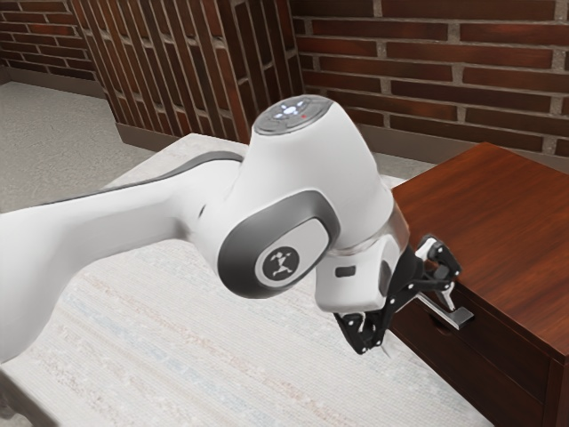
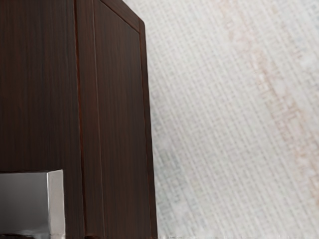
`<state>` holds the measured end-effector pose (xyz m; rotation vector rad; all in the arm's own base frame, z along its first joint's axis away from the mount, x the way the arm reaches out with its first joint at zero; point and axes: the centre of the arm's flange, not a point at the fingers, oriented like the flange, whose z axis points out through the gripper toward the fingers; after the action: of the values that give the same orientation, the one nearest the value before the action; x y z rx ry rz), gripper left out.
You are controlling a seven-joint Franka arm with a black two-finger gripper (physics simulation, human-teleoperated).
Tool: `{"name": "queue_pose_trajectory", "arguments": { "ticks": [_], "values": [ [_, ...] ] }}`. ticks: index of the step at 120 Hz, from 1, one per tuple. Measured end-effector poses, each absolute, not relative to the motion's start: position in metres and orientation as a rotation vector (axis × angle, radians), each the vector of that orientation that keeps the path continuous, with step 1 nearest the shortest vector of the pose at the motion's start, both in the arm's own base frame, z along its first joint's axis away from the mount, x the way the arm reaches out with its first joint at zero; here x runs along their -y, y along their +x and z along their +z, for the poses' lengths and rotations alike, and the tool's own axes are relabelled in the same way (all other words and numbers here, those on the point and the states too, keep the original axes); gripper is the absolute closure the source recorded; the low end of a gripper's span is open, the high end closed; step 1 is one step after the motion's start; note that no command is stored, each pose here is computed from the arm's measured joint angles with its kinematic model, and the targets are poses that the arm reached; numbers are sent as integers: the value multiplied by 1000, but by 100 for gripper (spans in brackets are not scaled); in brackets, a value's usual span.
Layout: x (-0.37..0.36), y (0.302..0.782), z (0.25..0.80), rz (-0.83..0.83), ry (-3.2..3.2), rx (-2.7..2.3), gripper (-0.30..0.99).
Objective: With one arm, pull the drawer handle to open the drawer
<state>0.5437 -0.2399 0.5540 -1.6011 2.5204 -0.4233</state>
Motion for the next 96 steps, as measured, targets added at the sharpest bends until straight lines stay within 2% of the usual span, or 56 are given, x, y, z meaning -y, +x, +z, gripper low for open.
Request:
{"name": "queue_pose_trajectory", "arguments": {
  "ticks": [66, 80, 96],
  "values": [
    [225, 523, 536, -398, -1590, -2551, -2],
    [218, 511, 543, -412, -1588, -2549, 4],
    [206, 498, 545, -418, -1600, -2546, 3]
  ]
}}
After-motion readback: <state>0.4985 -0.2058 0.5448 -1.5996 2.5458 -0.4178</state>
